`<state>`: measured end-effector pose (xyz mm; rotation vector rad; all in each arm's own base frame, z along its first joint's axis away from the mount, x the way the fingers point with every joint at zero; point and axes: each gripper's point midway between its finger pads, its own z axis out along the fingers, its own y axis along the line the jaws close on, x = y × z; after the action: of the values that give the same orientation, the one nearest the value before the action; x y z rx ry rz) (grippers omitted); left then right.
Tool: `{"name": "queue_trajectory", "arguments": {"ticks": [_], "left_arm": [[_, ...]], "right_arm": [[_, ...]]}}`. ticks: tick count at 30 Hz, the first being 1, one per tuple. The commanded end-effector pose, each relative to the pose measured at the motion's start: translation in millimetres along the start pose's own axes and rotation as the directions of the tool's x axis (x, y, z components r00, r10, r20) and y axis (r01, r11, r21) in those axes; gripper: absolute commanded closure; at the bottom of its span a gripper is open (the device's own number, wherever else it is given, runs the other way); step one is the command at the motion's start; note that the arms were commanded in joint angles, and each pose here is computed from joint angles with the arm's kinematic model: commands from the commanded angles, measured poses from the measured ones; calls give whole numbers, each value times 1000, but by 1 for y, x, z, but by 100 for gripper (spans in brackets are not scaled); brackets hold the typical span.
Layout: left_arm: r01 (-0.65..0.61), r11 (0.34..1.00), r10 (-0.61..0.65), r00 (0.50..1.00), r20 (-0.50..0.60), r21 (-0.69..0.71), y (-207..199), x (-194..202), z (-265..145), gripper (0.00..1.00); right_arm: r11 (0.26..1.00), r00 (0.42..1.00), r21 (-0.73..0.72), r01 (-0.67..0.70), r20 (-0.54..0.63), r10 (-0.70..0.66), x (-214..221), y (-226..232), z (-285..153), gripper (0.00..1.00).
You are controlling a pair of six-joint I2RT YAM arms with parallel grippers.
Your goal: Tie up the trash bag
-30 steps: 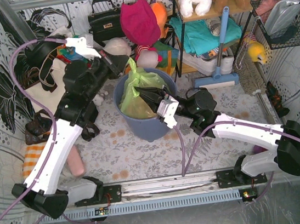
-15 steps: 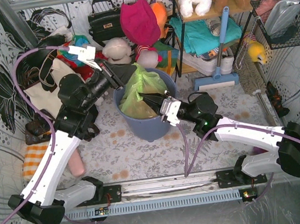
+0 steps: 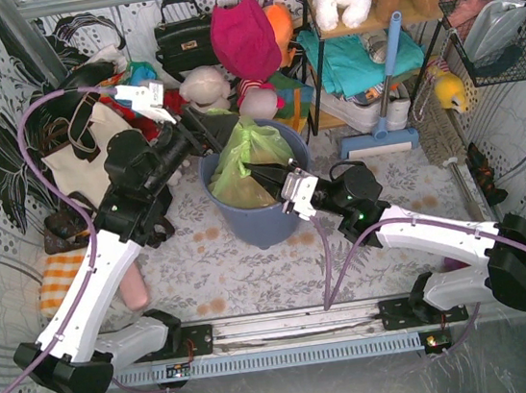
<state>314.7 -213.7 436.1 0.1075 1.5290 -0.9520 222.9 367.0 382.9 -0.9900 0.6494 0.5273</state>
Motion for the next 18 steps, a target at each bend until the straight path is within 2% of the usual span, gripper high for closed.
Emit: {"name": "queue_trajectory", "arguments": {"ticks": [1, 7, 11, 15, 18], "left_arm": [[9, 997, -7, 1000, 26, -80, 15, -6, 4, 24], [45, 999, -45, 999, 7, -19, 11, 8, 11, 24], [73, 997, -73, 997, 19, 12, 9, 10, 16, 28], [86, 996, -86, 996, 13, 13, 12, 16, 22, 34], [78, 997, -78, 997, 18, 9, 15, 16, 24, 48]], "right_arm": [[999, 998, 35, -14, 54, 12, -18, -10, 2, 100], [999, 998, 33, -15, 56, 13, -18, -10, 2, 100], [999, 998, 30, -23, 58, 21, -18, -8, 1, 100], [999, 998, 33, -29, 56, 27, -17, -8, 1, 100], [999, 998, 29, -36, 59, 35, -18, -7, 1, 100]]}}
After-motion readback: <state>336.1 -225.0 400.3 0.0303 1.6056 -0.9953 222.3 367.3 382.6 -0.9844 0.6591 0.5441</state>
